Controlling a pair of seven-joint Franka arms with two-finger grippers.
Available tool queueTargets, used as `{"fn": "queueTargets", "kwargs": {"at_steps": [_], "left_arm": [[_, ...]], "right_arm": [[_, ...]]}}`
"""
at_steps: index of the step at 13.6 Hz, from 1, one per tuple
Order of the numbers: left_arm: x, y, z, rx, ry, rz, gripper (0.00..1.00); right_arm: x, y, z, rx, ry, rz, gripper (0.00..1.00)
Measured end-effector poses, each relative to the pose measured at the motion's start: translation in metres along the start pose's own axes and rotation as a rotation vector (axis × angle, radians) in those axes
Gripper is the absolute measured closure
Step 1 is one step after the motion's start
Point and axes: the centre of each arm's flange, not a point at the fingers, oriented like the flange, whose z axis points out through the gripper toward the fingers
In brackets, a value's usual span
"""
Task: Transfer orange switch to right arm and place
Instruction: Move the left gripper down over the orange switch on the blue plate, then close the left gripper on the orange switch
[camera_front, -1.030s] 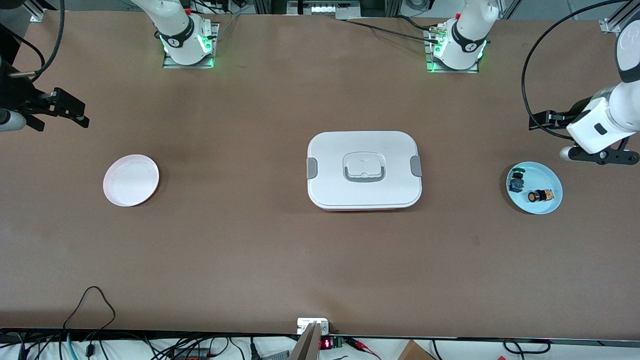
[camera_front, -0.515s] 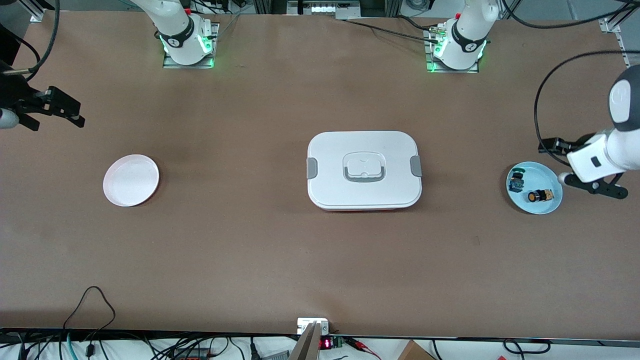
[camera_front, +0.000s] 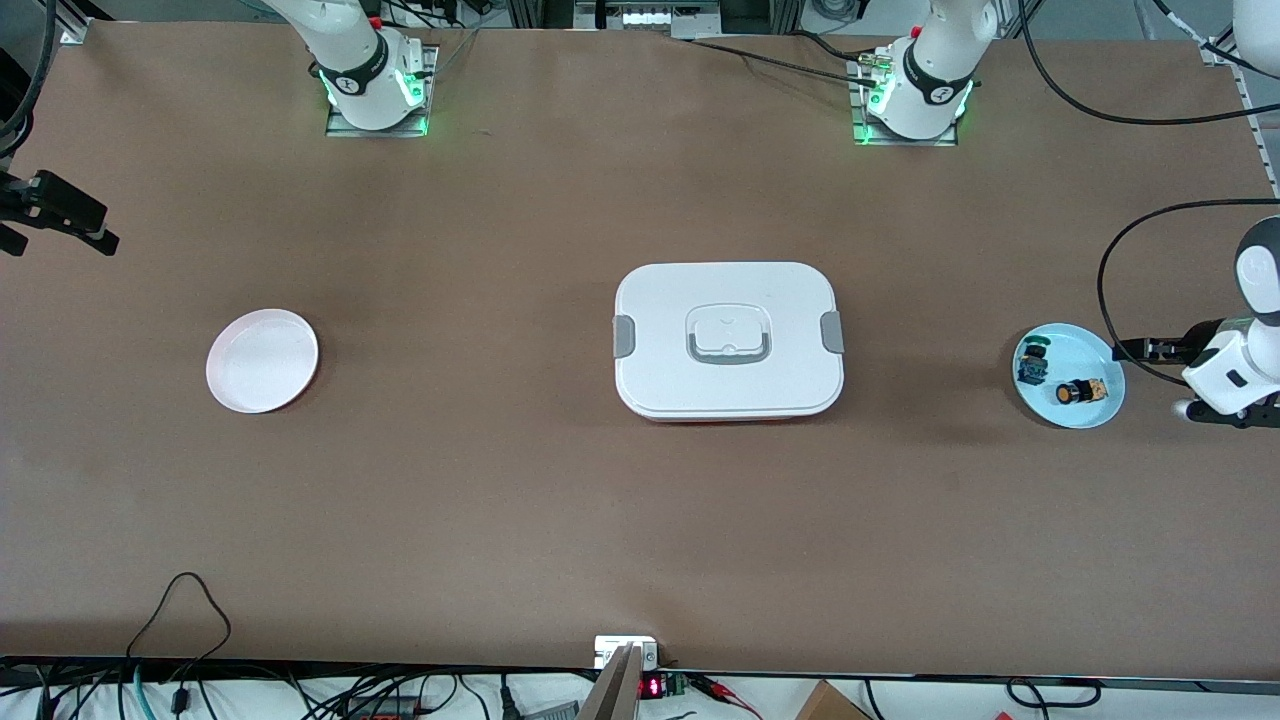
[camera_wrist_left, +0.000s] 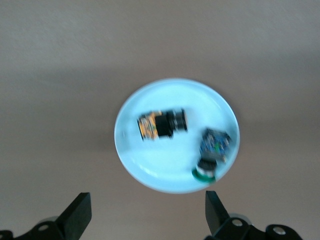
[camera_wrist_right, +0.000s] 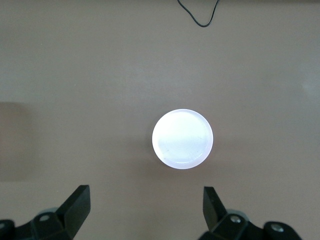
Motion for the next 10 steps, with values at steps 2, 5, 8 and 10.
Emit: {"fn": "queueTargets", "kwargs": {"at_steps": [2,5,8,10], "left_arm": [[0.002,0.006,0.026,0.015,0.095,-0.038,0.00],[-0.005,0.006,0.071,0.031,0.221,-0.045,0.00],[-0.005,0.010,0.098,0.026,0.219,-0.035,0.00],[-0.003,0.014,0.107,0.007,0.213,-0.046,0.00]], "right_arm": [[0.001,-0.002,0.001,0.000,-0.002,-0.004,0.00],[0.001,-0.006,0.002,0.001,-0.004,-0.012,0.00],[0.002,-0.009,0.004,0.001,-0.008,-0.016,0.00],[0.003,-0.009,0.006,0.001,-0.011,-0.016,0.00]]}}
